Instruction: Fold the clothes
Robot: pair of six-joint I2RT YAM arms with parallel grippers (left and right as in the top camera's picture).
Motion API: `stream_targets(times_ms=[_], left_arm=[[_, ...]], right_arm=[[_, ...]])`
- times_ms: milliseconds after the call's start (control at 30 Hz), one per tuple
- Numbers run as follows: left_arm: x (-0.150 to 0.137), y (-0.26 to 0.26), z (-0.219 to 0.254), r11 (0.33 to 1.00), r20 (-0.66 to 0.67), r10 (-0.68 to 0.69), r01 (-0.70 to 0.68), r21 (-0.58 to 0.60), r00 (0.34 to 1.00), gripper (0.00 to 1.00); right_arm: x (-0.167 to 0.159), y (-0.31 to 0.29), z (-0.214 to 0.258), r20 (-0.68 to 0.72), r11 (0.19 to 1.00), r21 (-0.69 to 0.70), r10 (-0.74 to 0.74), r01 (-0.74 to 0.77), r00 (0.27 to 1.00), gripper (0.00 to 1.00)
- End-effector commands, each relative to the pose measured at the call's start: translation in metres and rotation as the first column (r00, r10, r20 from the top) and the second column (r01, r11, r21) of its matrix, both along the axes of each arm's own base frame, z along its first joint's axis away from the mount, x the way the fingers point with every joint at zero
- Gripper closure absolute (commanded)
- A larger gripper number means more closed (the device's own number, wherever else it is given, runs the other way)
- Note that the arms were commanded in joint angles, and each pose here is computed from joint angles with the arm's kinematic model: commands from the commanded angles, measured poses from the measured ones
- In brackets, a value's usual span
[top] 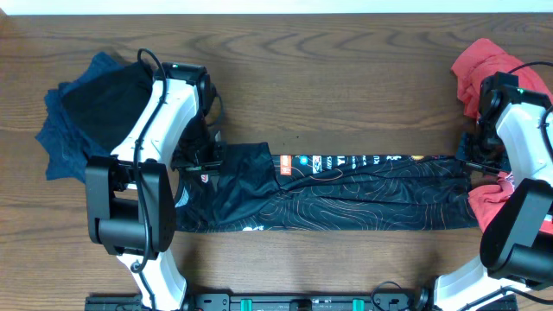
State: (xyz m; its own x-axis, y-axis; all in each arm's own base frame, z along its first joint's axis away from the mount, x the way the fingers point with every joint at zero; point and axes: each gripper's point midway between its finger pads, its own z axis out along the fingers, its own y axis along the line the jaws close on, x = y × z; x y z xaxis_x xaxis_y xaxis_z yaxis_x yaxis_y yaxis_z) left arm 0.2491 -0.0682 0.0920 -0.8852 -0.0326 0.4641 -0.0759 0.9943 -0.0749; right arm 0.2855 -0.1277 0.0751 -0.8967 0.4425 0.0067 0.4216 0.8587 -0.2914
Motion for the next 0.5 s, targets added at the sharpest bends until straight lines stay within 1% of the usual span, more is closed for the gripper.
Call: stream_targets(times_ms=[0,67,133,233,467], left_arm=[[0.012,-0.011,-0.005,0.998,0.048,0.022,-0.019,-0.061,0.999,0.69],[0.023,-0.022,-0.008,0.993,0.095,0.039,-0.028,-0.115,0.995,0.69],[0.035,-0.030,-0.011,0.988,0.146,0.049,-0.026,-0.153,0.988,0.69],[0.047,-0.038,-0.015,0.987,0.202,0.040,-0.008,-0.159,0.979,0.69],[0.064,-0.059,-0.019,0.986,0.282,0.039,0.009,-0.167,0.959,0.69]], right_arm=[[0.005,0.015,0.001,0.041,0.995,0.100,0.015,-0.019,0.999,0.78],[0.007,0.025,0.000,0.052,0.986,0.158,0.041,-0.049,0.998,0.77],[0.007,0.026,-0.001,0.052,0.984,0.168,0.046,-0.054,0.998,0.73],[0.007,0.026,-0.001,0.053,0.984,0.168,0.046,-0.054,0.998,0.65],[0.008,0.029,-0.001,0.059,0.982,0.181,0.044,-0.054,0.997,0.62]])
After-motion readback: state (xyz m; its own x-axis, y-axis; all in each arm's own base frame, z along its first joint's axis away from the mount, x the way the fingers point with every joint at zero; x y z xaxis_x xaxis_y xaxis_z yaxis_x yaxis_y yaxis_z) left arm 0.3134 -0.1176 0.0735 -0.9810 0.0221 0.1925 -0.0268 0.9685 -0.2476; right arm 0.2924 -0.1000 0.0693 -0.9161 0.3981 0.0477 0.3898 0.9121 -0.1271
